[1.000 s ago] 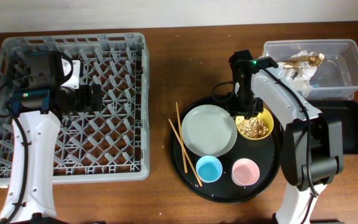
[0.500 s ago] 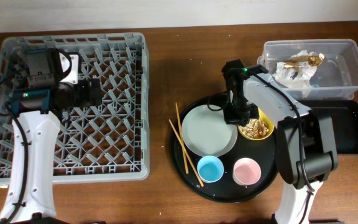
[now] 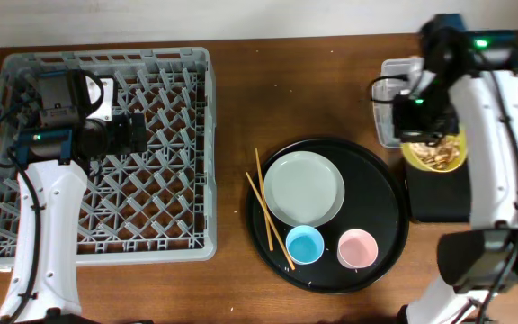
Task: Sort waste into correct bins and load items into the dishwasher rack
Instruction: 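Grasp the yellow bowl with the right gripper and tip scraps onto the black tray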
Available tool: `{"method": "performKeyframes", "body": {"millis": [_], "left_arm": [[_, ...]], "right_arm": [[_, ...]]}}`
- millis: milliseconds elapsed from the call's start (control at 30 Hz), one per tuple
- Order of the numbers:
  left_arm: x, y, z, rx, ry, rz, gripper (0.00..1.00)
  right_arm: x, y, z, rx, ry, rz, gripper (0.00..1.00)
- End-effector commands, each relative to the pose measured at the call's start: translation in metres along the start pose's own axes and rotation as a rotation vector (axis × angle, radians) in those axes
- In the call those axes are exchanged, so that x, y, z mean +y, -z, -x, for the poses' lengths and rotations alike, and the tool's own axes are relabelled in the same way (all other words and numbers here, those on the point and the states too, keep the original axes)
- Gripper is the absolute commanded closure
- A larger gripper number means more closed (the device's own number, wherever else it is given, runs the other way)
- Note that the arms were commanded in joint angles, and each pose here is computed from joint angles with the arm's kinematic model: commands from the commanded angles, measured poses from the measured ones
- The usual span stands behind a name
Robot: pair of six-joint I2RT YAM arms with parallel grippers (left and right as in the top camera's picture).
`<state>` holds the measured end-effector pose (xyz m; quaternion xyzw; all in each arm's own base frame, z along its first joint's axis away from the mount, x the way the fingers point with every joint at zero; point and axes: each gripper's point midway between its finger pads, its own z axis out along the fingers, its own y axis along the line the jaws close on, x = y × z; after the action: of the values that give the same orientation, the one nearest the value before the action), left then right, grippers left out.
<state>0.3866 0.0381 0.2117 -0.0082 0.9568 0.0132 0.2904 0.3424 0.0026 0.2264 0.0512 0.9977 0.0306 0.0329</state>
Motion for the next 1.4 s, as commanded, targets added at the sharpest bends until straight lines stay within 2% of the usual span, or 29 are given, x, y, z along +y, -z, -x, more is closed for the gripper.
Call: {"method": "performKeyframes", "body": {"millis": [0, 100, 233, 300, 400, 500, 600, 733, 833, 967, 1033, 1167, 1233, 1267, 1367], "left_arm": [[0.003, 0.008, 0.006, -0.025, 0.009, 0.009, 0.01], [0.003, 0.008, 0.006, -0.025, 0.010, 0.009, 0.01], [0.003, 0.008, 0.006, -0.025, 0.010, 0.009, 0.01], [0.003, 0.008, 0.006, -0.025, 0.009, 0.009, 0.01], [0.003, 0.008, 0.006, -0.025, 0.009, 0.009, 0.01], [0.003, 0.008, 0.006, -0.025, 0.009, 0.009, 0.01], [0.003, 0.008, 0.006, -0.025, 0.010, 0.009, 0.01], [0.003, 0.008, 0.006, -0.025, 0.010, 0.009, 0.01], [0.003, 0.008, 0.006, -0.025, 0.009, 0.009, 0.01], [0.003, 0.008, 0.006, -0.025, 0.009, 0.009, 0.01], [0.003, 0.008, 0.006, -0.025, 0.009, 0.009, 0.01], [0.003, 0.008, 0.006, -0.025, 0.009, 0.009, 0.01], [0.003, 0.008, 0.006, -0.025, 0.009, 0.009, 0.01], [0.003, 0.008, 0.006, -0.025, 0.010, 0.009, 0.01], [0.003, 0.008, 0.006, -0.025, 0.009, 0.009, 0.01]], "right_arm": [[-0.013, 0.020, -0.011, -0.051, 0.025, 0.120, 0.96], [-0.025, -0.011, 0.000, -0.077, 0.013, 0.345, 0.96], [-0.051, -0.056, 0.003, -0.135, -0.102, 0.546, 0.96], [-0.069, -0.069, 0.000, -0.228, -0.135, 0.689, 0.96], [-0.104, -0.049, -0.005, -0.480, -0.159, 0.887, 0.96], [-0.138, -0.033, -0.011, -0.653, -0.215, 0.942, 0.96], [-0.149, -0.024, -0.012, -0.756, -0.163, 0.930, 0.96], [-0.146, -0.033, -0.014, -0.771, -0.173, 0.961, 0.96], [-0.146, -0.013, -0.006, -0.825, -0.248, 1.084, 0.96], [-0.154, -0.019, 0.000, -0.746, -0.379, 1.124, 0.96], [-0.153, -0.012, 0.001, -0.696, -0.485, 1.213, 0.96], [-0.153, -0.003, 0.002, -0.645, -0.585, 1.307, 0.96], [-0.168, -0.003, 0.005, -0.658, -0.622, 1.302, 0.96], [-0.171, -0.003, 0.004, -0.666, -0.624, 1.298, 0.96], [-0.172, -0.003, 0.004, -0.779, -0.471, 1.214, 0.96]]}}
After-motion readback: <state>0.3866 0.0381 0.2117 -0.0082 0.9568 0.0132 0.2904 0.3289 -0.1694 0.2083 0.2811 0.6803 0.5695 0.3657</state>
